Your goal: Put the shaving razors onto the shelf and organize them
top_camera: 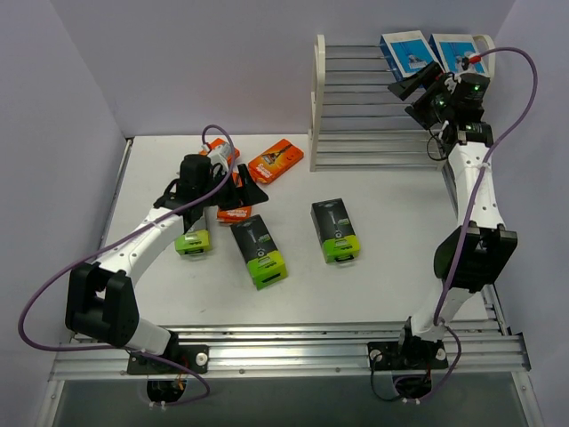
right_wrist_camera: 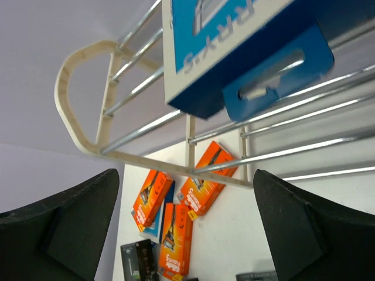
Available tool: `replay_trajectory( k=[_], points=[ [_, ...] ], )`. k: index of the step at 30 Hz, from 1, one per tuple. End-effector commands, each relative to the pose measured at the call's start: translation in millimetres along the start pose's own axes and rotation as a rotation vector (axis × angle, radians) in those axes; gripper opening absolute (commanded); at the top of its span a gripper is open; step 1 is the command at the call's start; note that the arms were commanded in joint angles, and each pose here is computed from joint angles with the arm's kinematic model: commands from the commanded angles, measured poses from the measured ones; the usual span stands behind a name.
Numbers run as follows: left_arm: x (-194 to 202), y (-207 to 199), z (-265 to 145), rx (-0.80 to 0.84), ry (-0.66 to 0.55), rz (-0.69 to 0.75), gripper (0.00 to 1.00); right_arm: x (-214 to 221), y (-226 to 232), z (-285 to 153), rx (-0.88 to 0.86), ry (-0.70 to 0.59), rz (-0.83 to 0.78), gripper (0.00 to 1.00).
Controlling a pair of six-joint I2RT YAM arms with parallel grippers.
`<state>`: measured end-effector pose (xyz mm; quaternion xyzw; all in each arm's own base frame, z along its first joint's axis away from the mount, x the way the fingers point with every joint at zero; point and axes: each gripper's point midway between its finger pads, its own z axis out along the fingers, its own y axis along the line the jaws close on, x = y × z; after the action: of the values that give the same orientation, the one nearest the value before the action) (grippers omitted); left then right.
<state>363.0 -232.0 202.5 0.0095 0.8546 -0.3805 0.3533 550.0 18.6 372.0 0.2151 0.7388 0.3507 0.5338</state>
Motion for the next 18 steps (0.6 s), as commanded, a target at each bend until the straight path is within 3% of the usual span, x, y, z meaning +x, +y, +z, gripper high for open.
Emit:
replay_trajectory(
  k=[1, 5, 10, 18],
  points=[
    [-22.1, -13.8, -8.0, 0.026, -0.052, 0.048, 0.94, -5.6, 20.9, -38.2, -0.021, -0.014, -0.08, 0.94],
    [-22.9, -13.9, -8.7, 0.021, -0.057, 0.054, 0.94, -5.4, 31.6, -56.3, -0.025, -0.015, -0.113, 0.91],
    [-23.5, -13.9, -9.9, 0.016, -0.058, 0.056, 0.94, -25.5, 77.1, -80.2, -0.131, -0.076, -0.176, 0.87],
    [-30.4, -16.5, -17.9, -0.001, -0.084, 0.076, 0.94, -76.1, 133.1, -115.1, -0.245, -0.319, -0.294, 0.88]
  ],
)
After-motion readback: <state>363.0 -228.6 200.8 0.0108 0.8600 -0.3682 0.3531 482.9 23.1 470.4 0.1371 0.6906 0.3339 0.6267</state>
